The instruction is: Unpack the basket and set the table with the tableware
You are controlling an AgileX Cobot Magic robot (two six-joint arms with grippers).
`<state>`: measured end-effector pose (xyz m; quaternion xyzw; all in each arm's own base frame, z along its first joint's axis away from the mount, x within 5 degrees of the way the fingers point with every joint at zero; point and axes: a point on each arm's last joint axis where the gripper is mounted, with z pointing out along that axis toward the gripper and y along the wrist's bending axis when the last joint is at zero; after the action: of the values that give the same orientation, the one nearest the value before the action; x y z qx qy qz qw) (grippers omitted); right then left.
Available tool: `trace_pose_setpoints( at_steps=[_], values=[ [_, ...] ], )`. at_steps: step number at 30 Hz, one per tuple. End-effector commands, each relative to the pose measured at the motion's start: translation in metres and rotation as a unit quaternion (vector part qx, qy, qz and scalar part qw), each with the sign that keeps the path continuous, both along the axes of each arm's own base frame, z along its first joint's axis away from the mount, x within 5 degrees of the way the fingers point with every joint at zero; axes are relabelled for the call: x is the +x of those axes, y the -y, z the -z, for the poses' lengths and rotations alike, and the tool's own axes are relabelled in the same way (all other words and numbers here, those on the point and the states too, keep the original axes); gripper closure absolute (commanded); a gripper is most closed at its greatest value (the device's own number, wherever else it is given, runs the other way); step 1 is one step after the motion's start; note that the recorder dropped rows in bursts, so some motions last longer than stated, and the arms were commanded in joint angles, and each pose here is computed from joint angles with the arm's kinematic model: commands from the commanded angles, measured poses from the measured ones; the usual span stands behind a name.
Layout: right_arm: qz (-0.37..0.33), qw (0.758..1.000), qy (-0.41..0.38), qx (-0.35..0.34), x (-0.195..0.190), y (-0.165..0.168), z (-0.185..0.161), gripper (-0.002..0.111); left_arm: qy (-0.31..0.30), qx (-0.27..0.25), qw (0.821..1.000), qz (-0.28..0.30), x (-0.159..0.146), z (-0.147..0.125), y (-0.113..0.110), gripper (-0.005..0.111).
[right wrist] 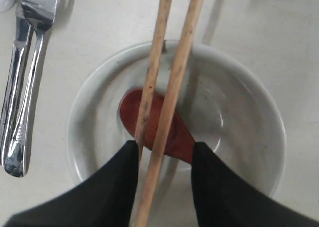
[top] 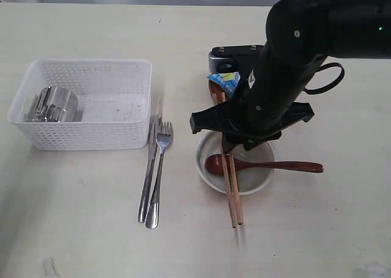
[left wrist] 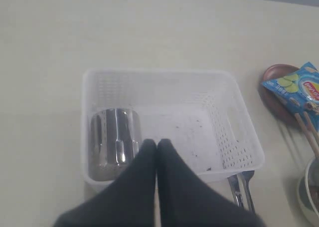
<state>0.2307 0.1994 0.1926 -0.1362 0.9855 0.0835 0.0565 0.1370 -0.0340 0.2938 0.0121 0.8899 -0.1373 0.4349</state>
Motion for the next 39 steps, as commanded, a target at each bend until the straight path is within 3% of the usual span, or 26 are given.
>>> trace_pose_setpoints(
  at_steps=[1,17,22,39],
  values=[
    [0.006,1.0,0.006,0.001,0.002,-0.001,-0.001,0.073,-0.003,-0.003,1.0,0.0,-0.001,0.002,0.0,0.107],
    [-0.004,1.0,0.026,0.0,-0.002,-0.01,-0.001,0.072,-0.003,-0.003,1.0,0.0,-0.001,0.002,0.0,0.107],
    [0.0,1.0,0.019,-0.003,-0.002,-0.01,0.002,0.056,-0.003,-0.003,1.0,0.0,-0.001,0.002,0.0,0.107],
    [-0.001,1.0,0.001,-0.017,0.0,-0.012,0.017,0.057,-0.002,-0.003,1.0,0.0,-0.001,0.002,0.0,0.107]
  ],
)
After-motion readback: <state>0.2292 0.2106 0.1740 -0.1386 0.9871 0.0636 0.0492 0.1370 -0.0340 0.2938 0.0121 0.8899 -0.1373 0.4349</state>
